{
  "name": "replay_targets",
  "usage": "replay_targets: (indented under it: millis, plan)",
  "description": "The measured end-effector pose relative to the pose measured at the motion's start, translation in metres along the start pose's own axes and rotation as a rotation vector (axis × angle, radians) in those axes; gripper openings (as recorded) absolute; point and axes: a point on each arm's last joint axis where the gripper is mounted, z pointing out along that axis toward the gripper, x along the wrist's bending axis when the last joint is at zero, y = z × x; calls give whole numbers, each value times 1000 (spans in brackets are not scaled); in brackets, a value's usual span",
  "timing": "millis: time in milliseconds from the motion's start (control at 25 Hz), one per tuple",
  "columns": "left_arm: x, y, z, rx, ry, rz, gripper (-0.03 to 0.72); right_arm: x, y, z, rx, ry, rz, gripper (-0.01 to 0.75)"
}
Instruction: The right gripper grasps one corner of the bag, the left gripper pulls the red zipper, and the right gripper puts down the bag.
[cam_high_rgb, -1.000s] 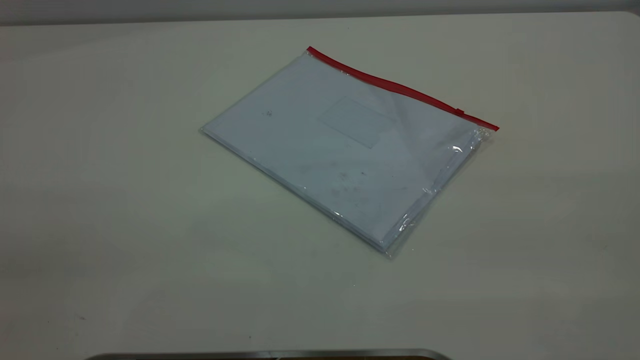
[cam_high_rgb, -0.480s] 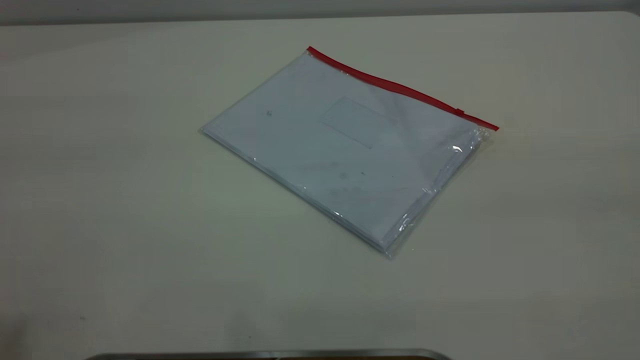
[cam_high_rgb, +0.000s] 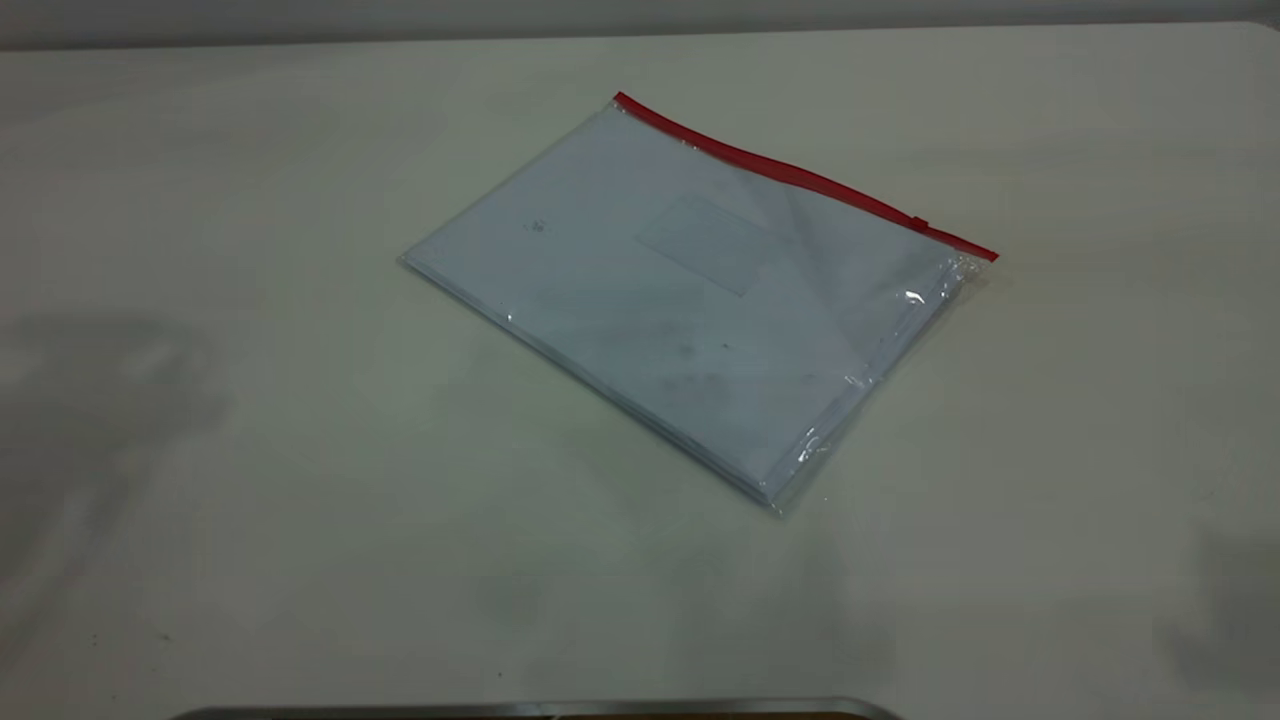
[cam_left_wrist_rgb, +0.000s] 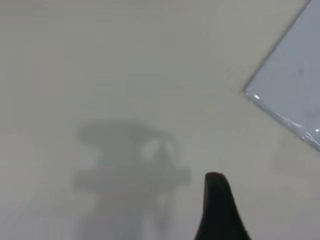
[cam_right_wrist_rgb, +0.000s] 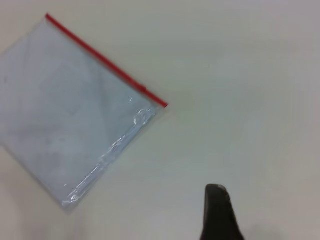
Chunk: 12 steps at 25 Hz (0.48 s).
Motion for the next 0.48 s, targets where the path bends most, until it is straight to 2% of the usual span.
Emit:
replay_targets:
  millis: [200, 360, 480]
  plan:
    - [-8, 20, 52, 43, -139, 106, 546, 0, 2, 65, 167, 45, 74, 530]
    - [-15, 25, 84, 54, -261, 196, 546, -1, -4, 112, 267, 72, 91, 530]
    - [-21, 23, 104, 57, -336, 266, 546, -1, -16, 147, 382, 108, 97, 530]
